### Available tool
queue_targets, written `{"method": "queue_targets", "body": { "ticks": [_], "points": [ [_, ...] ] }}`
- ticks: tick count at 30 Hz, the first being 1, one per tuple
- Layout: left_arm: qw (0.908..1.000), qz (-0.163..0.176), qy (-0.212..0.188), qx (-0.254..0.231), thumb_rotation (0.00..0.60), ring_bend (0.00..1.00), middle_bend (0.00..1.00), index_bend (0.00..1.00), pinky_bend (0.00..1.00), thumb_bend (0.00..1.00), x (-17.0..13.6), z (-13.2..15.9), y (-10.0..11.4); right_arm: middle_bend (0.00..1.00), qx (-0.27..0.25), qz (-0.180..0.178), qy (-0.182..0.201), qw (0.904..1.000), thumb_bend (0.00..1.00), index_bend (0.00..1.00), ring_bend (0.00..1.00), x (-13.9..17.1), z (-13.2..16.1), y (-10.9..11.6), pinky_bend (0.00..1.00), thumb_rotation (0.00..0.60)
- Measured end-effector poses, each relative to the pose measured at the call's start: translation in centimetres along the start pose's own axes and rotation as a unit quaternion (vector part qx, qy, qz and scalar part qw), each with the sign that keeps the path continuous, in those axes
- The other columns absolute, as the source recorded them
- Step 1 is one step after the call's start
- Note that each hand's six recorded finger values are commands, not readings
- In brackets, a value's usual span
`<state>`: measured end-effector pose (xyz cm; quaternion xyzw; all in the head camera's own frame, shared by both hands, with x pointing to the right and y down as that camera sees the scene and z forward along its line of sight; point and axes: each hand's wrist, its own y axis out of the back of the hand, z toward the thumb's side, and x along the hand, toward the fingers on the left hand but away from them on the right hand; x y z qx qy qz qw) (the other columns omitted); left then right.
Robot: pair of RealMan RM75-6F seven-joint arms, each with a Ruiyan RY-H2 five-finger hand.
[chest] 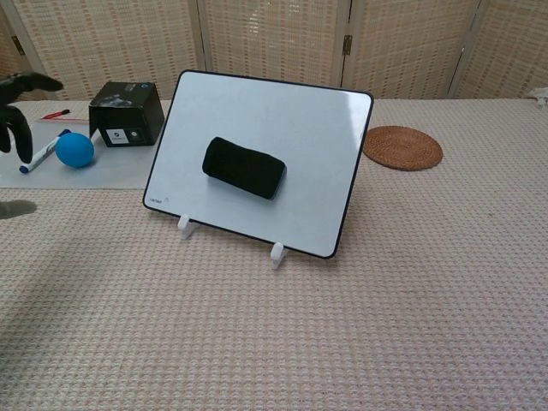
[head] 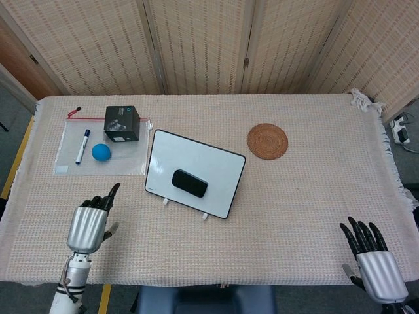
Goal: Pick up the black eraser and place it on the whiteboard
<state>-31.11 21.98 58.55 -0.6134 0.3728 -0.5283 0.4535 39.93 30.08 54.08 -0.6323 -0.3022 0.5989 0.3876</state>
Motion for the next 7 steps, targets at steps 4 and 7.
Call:
{"method": "queue_targets", "body": {
  "ticks": [4, 7],
  "points": [
    [0.9986, -0.011, 0.026, -0.045, 0.6, 0.0, 0.05, 0.05, 0.0, 0.18, -4.6, -3.4, -0.2, 0.0, -0.008, 0.0, -0.001, 1.0, 0.31, 0.0, 0.0, -0.1, -0.1, 0.0, 0.0, 0.6],
    [0.9973, -0.014, 0.049, -0.053, 0.6, 0.0, 0.04, 0.05, 0.0, 0.18, -8.5, -6.0, -0.4, 0.0, -0.013, -0.001, -0.002, 0.9999, 0.31, 0.0, 0.0, -0.1, -0.2, 0.1, 0.0, 0.6]
  ]
}}
